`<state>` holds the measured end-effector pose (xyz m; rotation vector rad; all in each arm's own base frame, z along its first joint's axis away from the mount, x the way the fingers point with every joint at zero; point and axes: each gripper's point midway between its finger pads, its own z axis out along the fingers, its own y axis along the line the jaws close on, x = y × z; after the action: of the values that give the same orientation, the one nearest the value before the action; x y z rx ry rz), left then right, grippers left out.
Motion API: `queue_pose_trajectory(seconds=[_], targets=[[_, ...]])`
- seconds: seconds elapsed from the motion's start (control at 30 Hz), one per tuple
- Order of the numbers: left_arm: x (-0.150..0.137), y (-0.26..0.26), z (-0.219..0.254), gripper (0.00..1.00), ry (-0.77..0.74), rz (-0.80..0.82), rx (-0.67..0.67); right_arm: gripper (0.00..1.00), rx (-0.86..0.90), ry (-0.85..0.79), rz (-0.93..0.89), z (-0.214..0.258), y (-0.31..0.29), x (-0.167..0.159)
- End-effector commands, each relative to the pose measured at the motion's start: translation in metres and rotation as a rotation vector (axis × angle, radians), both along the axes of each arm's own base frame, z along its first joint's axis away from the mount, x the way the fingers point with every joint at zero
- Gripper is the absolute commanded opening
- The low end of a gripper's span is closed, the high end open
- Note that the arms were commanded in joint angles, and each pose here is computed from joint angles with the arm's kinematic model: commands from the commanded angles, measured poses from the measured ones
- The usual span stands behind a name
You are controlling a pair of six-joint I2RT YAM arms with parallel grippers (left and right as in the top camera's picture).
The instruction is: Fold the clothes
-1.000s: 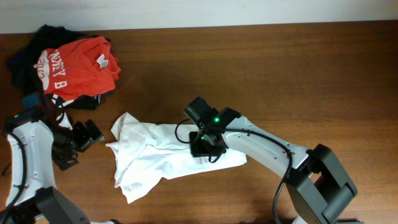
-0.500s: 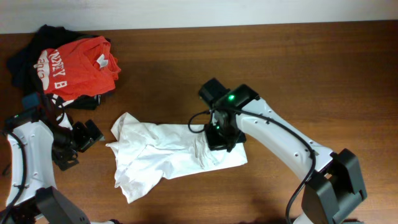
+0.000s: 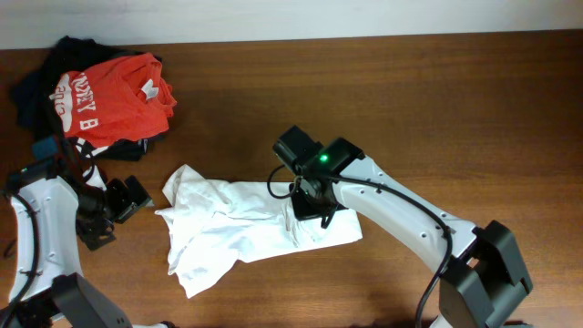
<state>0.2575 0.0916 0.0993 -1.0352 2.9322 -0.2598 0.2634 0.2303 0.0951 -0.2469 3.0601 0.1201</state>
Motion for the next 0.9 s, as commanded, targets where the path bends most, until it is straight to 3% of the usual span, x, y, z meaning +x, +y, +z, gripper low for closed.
queue_pose_trajectory(seconds=[0.0,0.17,0.43,0.63,0.73,0.8,0.87], targets=[[0.004,0.000,0.006,0.99,-0.025,-0.005,0.003,0.04,0.052,0.039,-0.010,-0.015,0.006,-0.008],[0.004,0.000,0.006,0.99,-0.025,-0.005,0.003,0.04,0.175,0.046,-0.016,-0.037,0.028,-0.008],[0.004,0.000,0.006,0.99,-0.025,-0.005,0.004,0.07,0.276,-0.046,-0.009,-0.060,0.058,0.028],[0.003,0.001,0.006,0.99,-0.021,-0.005,0.010,0.10,0.265,0.010,-0.025,-0.014,0.034,0.047],[0.004,0.001,0.006,0.99,-0.021,-0.005,0.010,0.11,0.233,0.107,-0.014,0.014,0.015,0.035],[0.004,0.001,0.006,0.99,-0.022,-0.005,0.010,0.21,0.192,0.160,0.030,0.015,0.005,0.020],[0.003,0.001,0.006,0.99,-0.021,-0.004,0.010,0.21,0.149,0.208,0.055,0.006,-0.002,0.005]])
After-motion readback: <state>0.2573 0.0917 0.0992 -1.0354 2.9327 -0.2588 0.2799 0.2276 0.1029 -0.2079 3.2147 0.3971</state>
